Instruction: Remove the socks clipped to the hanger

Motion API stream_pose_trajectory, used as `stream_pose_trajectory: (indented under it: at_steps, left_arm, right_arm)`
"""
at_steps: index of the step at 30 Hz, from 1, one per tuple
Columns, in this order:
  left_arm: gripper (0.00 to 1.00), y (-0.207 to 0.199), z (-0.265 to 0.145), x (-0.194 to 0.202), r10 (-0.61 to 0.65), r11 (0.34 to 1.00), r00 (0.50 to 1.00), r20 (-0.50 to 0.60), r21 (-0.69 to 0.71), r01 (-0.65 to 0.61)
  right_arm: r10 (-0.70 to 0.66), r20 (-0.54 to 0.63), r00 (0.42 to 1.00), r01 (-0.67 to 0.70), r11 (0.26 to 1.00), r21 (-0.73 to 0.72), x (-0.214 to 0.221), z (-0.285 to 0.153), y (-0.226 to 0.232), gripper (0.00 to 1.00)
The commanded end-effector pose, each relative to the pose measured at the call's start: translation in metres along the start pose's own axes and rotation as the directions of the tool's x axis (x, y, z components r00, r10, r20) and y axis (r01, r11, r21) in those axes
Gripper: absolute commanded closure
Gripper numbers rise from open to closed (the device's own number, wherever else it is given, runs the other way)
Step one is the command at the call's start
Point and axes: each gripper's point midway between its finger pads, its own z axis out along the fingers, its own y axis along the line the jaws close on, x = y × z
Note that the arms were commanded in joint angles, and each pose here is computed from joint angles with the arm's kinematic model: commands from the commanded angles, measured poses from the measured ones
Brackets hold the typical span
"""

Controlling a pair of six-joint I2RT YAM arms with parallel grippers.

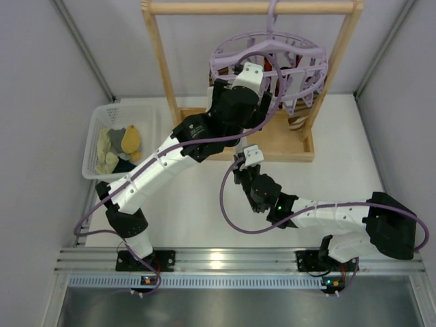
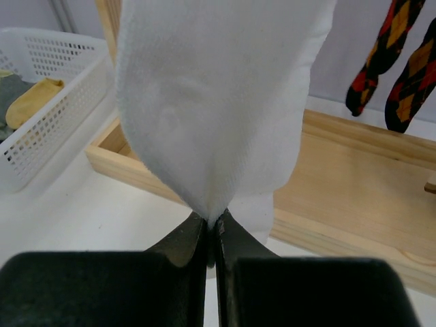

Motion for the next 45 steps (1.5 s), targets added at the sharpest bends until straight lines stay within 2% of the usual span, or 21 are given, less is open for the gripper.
stream_pose_trajectory:
  at_steps: [1,7,8,16,19,24,27,29,30,36,40,45]
  left_arm:
    - [0.07,0.021,-0.005,-0.026,0.017,0.995,0.997,0.070,-0.102,-0.010]
    - [0.16,0.026,0.003,-0.024,-0.022,0.998,0.998,0.056,-0.062,0.026]
    - [0.21,0.026,0.005,-0.022,-0.025,0.998,0.998,0.051,-0.057,0.028]
    - [0.27,0.020,0.011,-0.015,-0.070,0.998,0.997,0.024,0.009,0.070]
    - [0.38,0.019,0.016,-0.013,-0.095,0.995,0.995,0.010,0.041,0.095]
    - [0.39,0.012,0.022,-0.009,-0.110,0.992,0.994,-0.003,0.062,0.110]
    - [0.32,0.013,0.023,-0.007,-0.113,0.992,0.994,-0.009,0.057,0.113]
    - [0.34,0.012,0.023,-0.006,-0.118,0.991,0.993,-0.009,0.064,0.118]
    - [0.36,0.012,0.024,-0.006,-0.117,0.991,0.993,-0.008,0.066,0.118]
    - [0.62,0.008,0.024,-0.010,-0.132,0.987,0.991,0.022,0.094,0.130]
    - [0.83,0.009,0.022,-0.013,-0.139,0.986,0.990,0.032,0.095,0.136]
    - [0.91,0.011,0.021,-0.016,-0.136,0.987,0.990,0.041,0.089,0.132]
  right_arm:
    - [0.040,0.034,0.999,-0.040,0.999,-0.012,-0.017,0.000,0.008,1.00]
    - [0.053,0.030,0.998,-0.051,0.997,-0.052,-0.015,-0.002,0.015,1.00]
    - [0.053,0.029,0.998,-0.051,0.997,-0.056,-0.014,-0.002,0.016,1.00]
    - [0.080,0.039,0.996,-0.075,0.992,-0.098,-0.019,-0.007,0.018,1.00]
    - [0.084,0.042,0.996,-0.079,0.991,-0.110,-0.020,-0.010,0.018,1.00]
    - [0.090,0.047,0.995,-0.084,0.989,-0.125,-0.022,-0.013,0.017,1.00]
    - [0.099,0.056,0.994,-0.090,0.985,-0.145,-0.024,-0.016,0.018,1.00]
    - [0.100,0.057,0.993,-0.090,0.984,-0.155,-0.022,-0.019,0.017,1.00]
    - [0.139,0.059,0.989,-0.128,0.978,-0.164,-0.025,-0.021,0.018,1.00]
    - [0.159,0.063,0.985,-0.144,0.970,-0.194,-0.027,-0.025,0.020,1.00]
    - [0.159,0.060,0.986,-0.144,0.970,-0.194,-0.025,-0.026,0.019,1.00]
    - [0.172,0.030,0.985,-0.162,0.964,-0.210,-0.013,-0.032,0.019,1.00]
